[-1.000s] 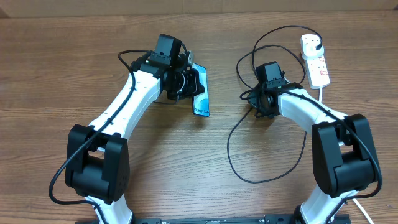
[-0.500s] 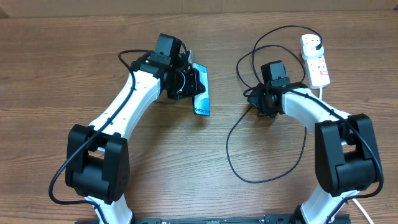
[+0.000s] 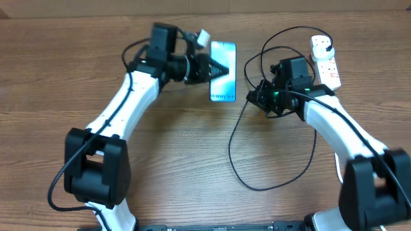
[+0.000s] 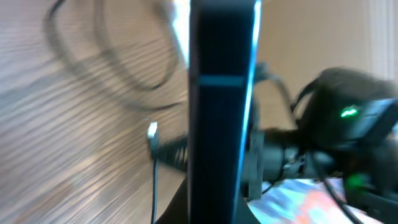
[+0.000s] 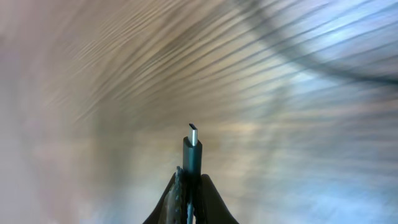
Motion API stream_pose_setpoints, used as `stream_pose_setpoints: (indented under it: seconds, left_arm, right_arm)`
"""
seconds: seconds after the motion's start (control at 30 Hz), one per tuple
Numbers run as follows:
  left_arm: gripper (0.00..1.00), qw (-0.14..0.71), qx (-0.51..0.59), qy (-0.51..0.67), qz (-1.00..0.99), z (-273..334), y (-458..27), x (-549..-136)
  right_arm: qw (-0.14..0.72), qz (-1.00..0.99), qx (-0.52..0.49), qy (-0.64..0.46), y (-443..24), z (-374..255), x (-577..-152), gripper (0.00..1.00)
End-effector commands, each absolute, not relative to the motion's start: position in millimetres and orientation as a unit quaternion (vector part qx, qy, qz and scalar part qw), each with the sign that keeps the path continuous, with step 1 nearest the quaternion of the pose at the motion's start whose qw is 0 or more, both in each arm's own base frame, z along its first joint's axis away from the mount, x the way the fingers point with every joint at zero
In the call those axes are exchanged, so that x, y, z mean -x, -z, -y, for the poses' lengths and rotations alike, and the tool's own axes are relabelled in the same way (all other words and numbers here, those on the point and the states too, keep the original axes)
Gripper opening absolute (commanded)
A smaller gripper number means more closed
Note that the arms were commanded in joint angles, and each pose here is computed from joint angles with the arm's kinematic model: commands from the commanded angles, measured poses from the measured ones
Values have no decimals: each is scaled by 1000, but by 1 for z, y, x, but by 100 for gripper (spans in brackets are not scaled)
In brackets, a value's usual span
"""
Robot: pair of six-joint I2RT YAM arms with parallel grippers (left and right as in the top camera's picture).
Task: Plug charger to phone and switch on socket
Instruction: 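Grasp the USB-C end with the right gripper and lift it, then move the USB-C plug with the right gripper toward the phone's bottom port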
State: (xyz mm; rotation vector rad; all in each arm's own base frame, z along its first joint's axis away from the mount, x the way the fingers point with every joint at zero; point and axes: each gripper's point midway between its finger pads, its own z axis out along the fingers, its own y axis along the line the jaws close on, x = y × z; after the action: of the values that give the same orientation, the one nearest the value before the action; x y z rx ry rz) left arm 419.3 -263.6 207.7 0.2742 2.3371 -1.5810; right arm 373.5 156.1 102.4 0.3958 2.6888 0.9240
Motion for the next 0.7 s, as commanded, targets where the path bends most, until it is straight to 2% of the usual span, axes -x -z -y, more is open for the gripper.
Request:
stream_pose_setpoints:
  seconds: [0.0, 0.2, 0.43, 0.67]
  left_arm:
    - [4, 93, -81, 644, -755, 240, -250, -414]
    - [4, 74, -36, 673, -735, 202, -268, -427]
    - [4, 56, -24, 686, -725, 187, -273, -426]
    - [4, 28, -25, 697, -716, 188, -277, -418]
  right_arm:
    - [131, -904, -24, -406, -144, -183, -349, 4]
    - [80, -838, 88, -532, -181, -213, -304, 4]
    - [48, -750, 148, -643, -224, -229, -275, 4]
    - [21, -723, 192, -663, -233, -253, -251, 4]
